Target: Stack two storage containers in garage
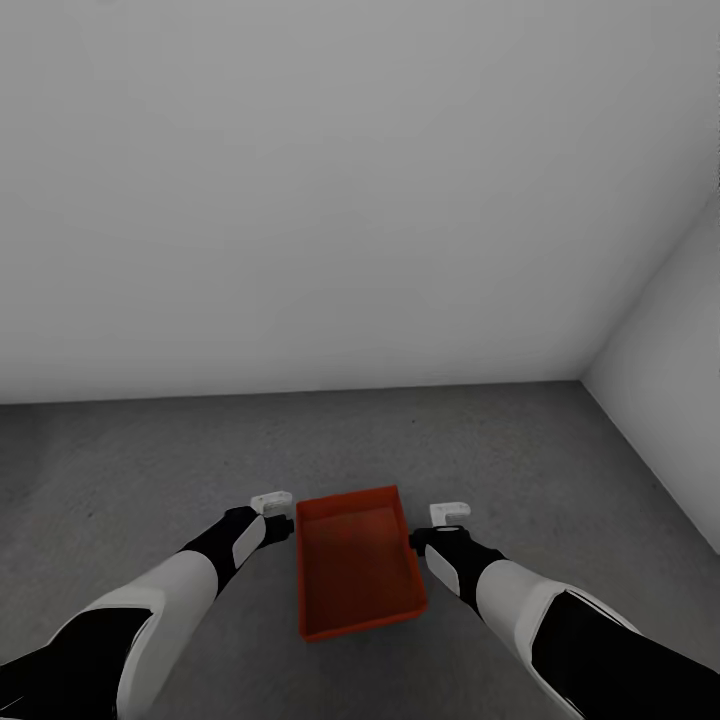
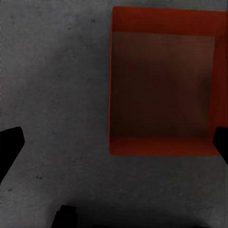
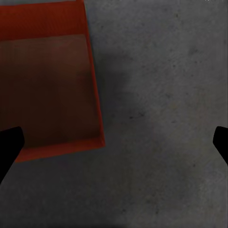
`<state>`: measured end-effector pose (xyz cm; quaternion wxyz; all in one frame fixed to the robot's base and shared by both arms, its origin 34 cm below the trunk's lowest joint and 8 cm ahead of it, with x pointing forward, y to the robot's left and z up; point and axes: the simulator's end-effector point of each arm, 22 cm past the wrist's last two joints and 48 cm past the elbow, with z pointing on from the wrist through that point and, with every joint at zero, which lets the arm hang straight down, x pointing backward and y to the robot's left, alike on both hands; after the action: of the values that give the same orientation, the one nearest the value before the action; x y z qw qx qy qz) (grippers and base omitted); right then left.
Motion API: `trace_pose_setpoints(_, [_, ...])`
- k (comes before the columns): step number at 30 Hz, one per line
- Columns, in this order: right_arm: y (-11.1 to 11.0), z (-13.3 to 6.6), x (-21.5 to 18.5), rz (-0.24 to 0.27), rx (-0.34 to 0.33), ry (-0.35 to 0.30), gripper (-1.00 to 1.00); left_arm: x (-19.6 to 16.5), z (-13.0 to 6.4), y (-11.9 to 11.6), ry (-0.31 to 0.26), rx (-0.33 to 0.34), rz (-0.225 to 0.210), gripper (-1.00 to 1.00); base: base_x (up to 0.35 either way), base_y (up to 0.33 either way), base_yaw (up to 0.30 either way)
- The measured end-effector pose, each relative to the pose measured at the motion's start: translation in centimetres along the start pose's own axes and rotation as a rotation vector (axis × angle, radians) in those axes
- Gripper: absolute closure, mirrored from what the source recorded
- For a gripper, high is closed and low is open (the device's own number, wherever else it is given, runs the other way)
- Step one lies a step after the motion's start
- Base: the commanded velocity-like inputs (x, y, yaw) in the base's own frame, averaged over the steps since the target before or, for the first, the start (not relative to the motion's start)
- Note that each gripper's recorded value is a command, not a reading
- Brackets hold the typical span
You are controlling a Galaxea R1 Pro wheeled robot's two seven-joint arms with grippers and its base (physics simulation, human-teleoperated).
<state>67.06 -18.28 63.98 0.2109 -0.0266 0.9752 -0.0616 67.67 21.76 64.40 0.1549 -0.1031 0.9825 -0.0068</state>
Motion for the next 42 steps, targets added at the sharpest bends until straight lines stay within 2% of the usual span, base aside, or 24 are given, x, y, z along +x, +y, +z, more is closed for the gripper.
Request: trace_pose_setpoints(42, [-1.0, -6.3, -3.6, 0.007, 0.005, -0.065, -1.00, -2.8, -6.8, -0.6, -0.064, 0.015, -0.001, -1.00, 0.000, 0.000, 0.000])
